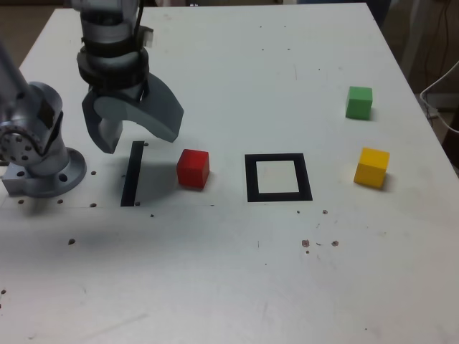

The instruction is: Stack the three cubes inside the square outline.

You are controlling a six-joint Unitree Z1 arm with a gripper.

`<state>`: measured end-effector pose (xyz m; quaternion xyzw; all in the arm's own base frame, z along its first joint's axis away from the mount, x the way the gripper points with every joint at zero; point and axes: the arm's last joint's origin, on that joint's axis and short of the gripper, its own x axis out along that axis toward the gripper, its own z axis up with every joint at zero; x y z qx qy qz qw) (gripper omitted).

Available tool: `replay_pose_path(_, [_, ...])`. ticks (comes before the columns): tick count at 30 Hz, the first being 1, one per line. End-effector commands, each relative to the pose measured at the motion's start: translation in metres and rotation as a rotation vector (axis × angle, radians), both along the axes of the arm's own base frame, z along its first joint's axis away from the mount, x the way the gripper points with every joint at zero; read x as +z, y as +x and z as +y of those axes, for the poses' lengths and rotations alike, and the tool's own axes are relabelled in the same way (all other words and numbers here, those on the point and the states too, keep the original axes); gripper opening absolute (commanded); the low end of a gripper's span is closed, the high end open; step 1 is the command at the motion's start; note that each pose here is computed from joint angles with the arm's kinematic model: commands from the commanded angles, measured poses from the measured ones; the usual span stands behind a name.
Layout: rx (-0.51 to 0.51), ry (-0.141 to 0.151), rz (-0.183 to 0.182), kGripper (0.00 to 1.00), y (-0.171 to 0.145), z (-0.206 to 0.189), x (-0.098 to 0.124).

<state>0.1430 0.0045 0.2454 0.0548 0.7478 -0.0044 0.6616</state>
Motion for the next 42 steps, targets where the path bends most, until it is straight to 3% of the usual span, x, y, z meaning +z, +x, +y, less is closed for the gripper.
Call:
replay_pose_path(1, [0.000,0.001,-0.016,1.00,0.001,0.000,0.001])
replay_pose_path(13, [0.010,0.007,-0.028,1.00,0.008,0.000,-0.002])
replay_pose_path(20, [0.013,-0.027,-0.040,0.99,0.020,-0.001,0.004])
replay_pose_path(24, [0.018,-0.031,-0.045,0.98,0.035,-0.002,0.004])
replay_pose_path(35, [0.026,-0.059,-0.013,0.91,0.074,-0.006,-0.018])
replay_pose_path(39, [0.028,-0.062,0.013,0.84,0.080,-0.007,-0.025])
replay_pose_path(42, [0.031,-0.059,0.021,0.71,0.084,-0.007,-0.028])
